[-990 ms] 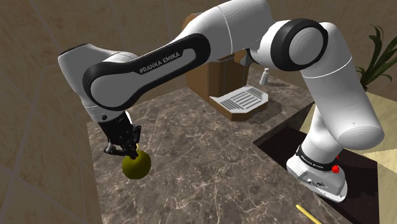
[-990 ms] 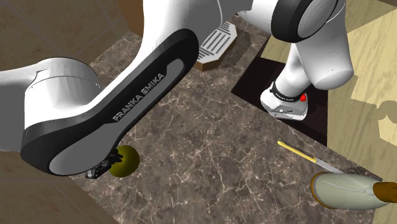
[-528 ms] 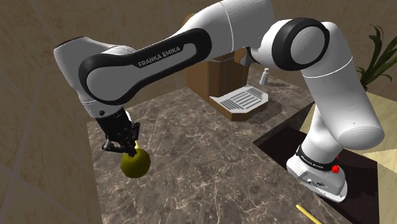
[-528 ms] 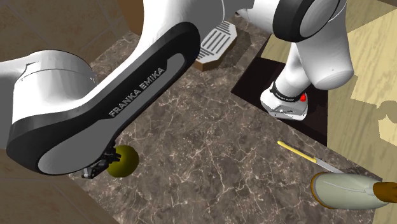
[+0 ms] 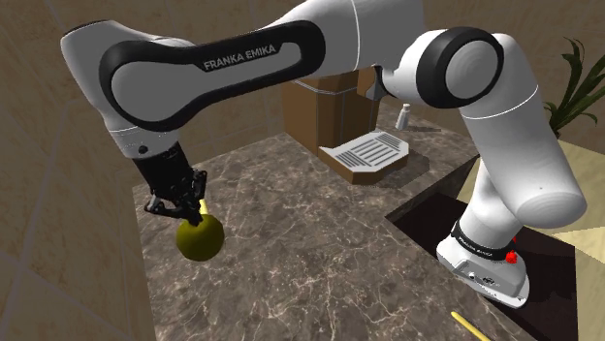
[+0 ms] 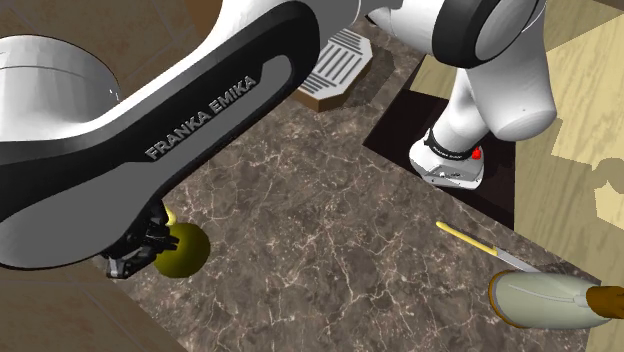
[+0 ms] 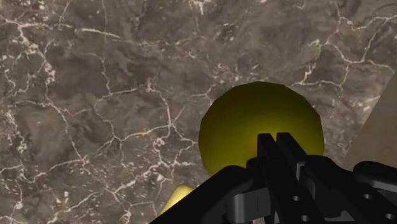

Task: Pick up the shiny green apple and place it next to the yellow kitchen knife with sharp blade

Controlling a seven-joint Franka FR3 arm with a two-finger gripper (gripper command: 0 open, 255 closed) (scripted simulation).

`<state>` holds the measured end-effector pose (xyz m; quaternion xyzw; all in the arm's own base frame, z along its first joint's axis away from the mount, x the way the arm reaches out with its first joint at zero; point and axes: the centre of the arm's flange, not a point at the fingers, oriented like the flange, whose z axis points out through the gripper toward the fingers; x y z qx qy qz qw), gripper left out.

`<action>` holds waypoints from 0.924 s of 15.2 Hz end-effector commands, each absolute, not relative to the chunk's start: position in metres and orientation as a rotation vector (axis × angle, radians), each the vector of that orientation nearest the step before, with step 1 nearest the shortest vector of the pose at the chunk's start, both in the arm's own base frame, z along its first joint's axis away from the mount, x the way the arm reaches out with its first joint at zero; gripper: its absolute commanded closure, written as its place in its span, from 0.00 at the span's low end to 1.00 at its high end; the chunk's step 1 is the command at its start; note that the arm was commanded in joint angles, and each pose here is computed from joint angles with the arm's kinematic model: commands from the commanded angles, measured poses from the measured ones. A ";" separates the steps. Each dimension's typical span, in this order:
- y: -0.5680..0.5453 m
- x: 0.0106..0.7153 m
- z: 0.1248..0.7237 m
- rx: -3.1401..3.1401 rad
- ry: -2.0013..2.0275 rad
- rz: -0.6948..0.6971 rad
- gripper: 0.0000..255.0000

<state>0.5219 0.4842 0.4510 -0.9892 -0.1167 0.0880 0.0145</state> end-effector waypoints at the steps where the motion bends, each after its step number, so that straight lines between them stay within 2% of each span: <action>1: 0.485 0.521 0.461 -3.079 -0.363 0.275 1.00; 9: 0.485 0.521 0.503 -3.079 -0.363 0.275 1.00; 14: 0.470 0.457 0.513 -3.079 -0.363 0.275 1.00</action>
